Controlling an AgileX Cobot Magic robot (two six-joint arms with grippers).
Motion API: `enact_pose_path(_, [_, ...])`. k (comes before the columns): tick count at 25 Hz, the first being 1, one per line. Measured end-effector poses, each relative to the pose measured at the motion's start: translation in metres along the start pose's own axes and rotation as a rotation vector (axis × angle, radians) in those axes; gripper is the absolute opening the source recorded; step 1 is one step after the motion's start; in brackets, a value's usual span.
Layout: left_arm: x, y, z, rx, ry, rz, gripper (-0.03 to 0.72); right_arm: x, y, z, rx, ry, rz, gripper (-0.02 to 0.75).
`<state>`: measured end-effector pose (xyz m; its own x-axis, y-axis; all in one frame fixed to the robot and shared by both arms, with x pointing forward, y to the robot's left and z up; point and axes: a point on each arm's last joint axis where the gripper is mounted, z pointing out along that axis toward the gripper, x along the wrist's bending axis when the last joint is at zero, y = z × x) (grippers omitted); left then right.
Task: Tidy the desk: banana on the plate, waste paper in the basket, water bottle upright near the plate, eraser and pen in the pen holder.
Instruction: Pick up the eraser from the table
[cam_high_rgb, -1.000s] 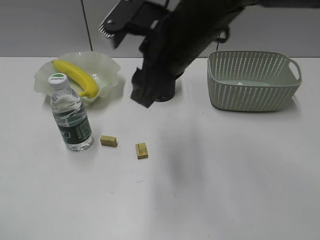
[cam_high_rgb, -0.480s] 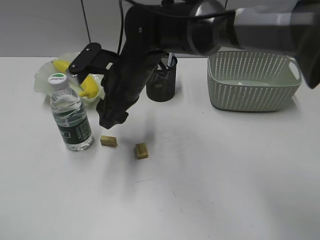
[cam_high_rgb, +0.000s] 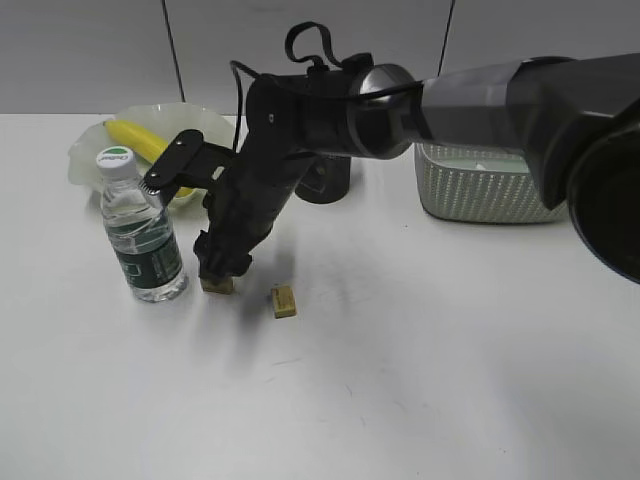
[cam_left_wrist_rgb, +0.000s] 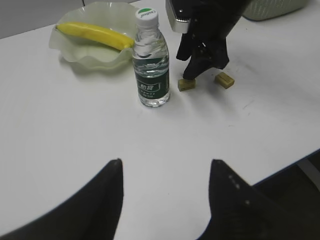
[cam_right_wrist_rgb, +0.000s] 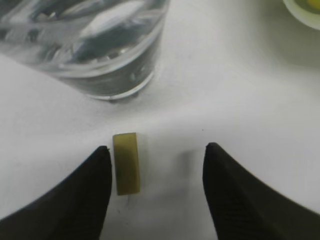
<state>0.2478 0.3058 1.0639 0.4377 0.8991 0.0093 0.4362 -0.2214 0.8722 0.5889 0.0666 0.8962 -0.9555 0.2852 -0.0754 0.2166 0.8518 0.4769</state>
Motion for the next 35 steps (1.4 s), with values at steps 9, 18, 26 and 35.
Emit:
enact_pose_path(9, [0.000, 0.000, 0.000, 0.000, 0.001, 0.000, 0.405, 0.002, -0.008, 0.019, 0.014, 0.021, 0.028, 0.458])
enact_pose_path(18, [0.000, 0.000, 0.000, -0.001, 0.001, 0.000, 0.393, 0.001, -0.008, 0.021, 0.001, 0.012, 0.032, 0.352])
enact_pose_path(26, [0.000, 0.000, 0.000, -0.001, 0.001, 0.000, 0.391, 0.003, -0.009, 0.020, 0.020, 0.028, 0.031, 0.136])
enact_pose_path(35, [0.000, 0.000, 0.000, -0.001, 0.001, 0.000, 0.390, 0.004, -0.008, 0.010, 0.061, 0.054, 0.008, 0.131])
